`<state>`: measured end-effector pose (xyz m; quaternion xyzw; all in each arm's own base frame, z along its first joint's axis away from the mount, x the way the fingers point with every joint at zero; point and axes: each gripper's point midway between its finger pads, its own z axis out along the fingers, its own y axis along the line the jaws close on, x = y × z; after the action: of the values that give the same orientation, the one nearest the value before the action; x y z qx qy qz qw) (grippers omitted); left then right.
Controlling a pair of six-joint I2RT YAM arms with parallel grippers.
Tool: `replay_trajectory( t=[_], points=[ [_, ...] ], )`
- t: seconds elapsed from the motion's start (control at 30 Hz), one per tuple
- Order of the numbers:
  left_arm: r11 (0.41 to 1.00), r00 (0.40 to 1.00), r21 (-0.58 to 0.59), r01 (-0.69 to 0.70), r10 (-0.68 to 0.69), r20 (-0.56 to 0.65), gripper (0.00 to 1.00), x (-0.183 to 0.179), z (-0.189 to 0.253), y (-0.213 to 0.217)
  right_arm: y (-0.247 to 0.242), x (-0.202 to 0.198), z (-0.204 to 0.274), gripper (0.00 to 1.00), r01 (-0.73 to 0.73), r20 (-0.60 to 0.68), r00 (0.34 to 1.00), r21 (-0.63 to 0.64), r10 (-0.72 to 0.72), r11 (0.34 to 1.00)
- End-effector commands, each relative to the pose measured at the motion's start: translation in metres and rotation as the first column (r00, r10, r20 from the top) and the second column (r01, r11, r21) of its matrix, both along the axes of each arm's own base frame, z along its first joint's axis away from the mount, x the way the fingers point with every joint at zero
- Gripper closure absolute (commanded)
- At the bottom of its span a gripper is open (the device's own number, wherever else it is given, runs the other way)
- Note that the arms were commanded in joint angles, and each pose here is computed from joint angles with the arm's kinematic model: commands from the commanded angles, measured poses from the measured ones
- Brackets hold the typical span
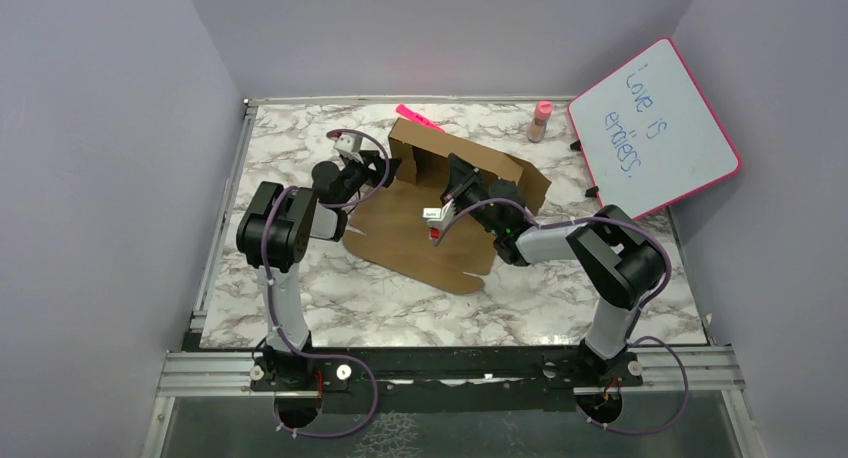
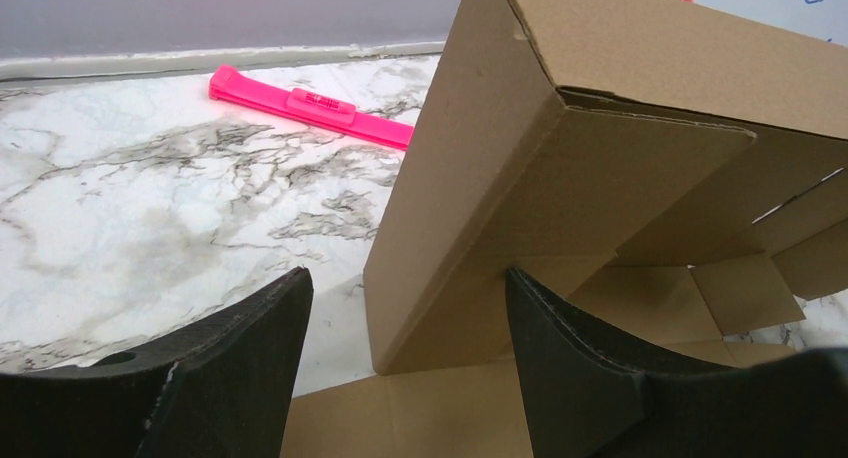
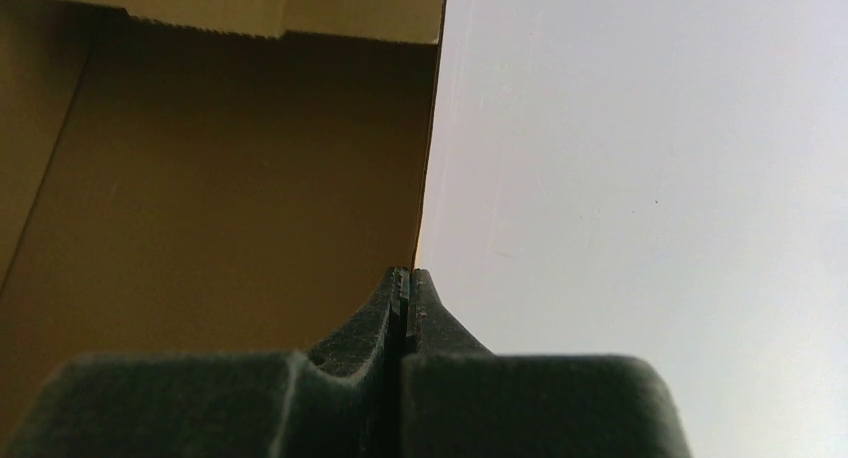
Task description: Fold the paper box
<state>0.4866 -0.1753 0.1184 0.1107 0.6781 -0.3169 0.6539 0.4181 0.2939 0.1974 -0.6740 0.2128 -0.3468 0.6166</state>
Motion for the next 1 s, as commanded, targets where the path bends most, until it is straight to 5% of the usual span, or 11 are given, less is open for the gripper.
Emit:
replay_trajectory(
  t=[0.0, 0.33, 0.97],
  points=[
    [0.999, 0.997, -0.041, 0.001, 0.002, 0.077, 0.27, 0.009, 0.017, -0.010, 0.020, -0.011, -0.003, 0.98, -0.089, -0.062, 0.994, 0.004, 0.090, 0.996],
    [0.999, 0.994, -0.050, -0.015, 0.020, 0.110, 0.27, 0.020, 0.016, -0.013, 0.023, -0.012, -0.005, 0.98, -0.104, -0.098, 0.990, 0.011, 0.105, 0.995],
    [0.961, 0.970, -0.154, -0.231, 0.240, 0.042, 0.48, 0.044, 0.010, 0.001, 0.026, -0.010, -0.012, 0.98, -0.110, -0.146, 0.983, 0.024, 0.113, 0.994]
  ],
)
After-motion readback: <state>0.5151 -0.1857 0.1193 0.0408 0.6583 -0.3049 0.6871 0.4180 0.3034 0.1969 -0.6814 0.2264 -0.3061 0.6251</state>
